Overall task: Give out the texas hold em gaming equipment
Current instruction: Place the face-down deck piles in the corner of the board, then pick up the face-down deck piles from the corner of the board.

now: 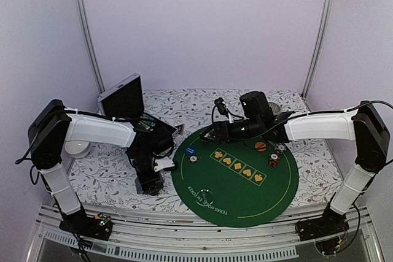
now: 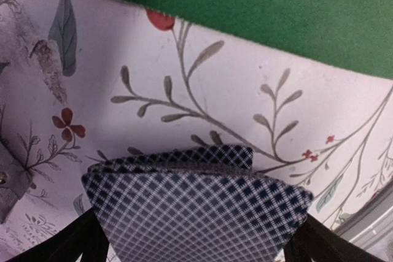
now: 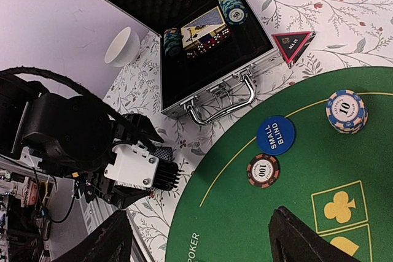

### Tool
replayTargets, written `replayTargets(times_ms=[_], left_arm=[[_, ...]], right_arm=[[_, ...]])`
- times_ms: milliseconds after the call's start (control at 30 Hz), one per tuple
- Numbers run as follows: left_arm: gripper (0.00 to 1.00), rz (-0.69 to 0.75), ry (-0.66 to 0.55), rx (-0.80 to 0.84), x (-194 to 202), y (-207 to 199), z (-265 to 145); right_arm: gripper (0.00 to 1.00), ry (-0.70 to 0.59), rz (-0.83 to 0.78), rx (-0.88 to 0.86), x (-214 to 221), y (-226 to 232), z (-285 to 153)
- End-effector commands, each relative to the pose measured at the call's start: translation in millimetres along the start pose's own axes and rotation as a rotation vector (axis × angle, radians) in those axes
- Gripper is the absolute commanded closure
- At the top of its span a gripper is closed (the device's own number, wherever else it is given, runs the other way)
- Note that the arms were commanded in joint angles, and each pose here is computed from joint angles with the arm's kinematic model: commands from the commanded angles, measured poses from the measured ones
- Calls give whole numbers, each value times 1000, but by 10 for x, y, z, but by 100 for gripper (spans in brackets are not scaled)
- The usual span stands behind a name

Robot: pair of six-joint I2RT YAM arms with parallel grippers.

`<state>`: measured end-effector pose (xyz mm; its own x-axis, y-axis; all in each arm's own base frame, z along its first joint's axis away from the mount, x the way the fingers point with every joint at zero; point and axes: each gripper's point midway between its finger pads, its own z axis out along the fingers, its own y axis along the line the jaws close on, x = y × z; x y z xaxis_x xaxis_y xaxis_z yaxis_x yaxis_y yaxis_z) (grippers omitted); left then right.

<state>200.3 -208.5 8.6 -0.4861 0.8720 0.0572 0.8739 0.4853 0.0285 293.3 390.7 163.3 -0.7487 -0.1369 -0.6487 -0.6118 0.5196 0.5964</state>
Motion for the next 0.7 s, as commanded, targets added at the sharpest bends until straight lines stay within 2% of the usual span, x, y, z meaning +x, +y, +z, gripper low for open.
replayTargets(times_ms=[0, 300, 533, 667], left_arm=[[2, -7, 6, -8, 118, 38, 51], [4, -54, 17, 20, 131, 138, 161], [22, -19, 33, 122, 109, -82, 261], [40, 0, 32, 129, 88, -124, 270]], right_arm=[[21, -12, -21, 4, -30, 25, -78], [21, -8, -29, -4, -30, 46, -88], [21, -13, -35, 1, -17, 51, -127], [21, -8, -27, -6, 3, 50, -114]])
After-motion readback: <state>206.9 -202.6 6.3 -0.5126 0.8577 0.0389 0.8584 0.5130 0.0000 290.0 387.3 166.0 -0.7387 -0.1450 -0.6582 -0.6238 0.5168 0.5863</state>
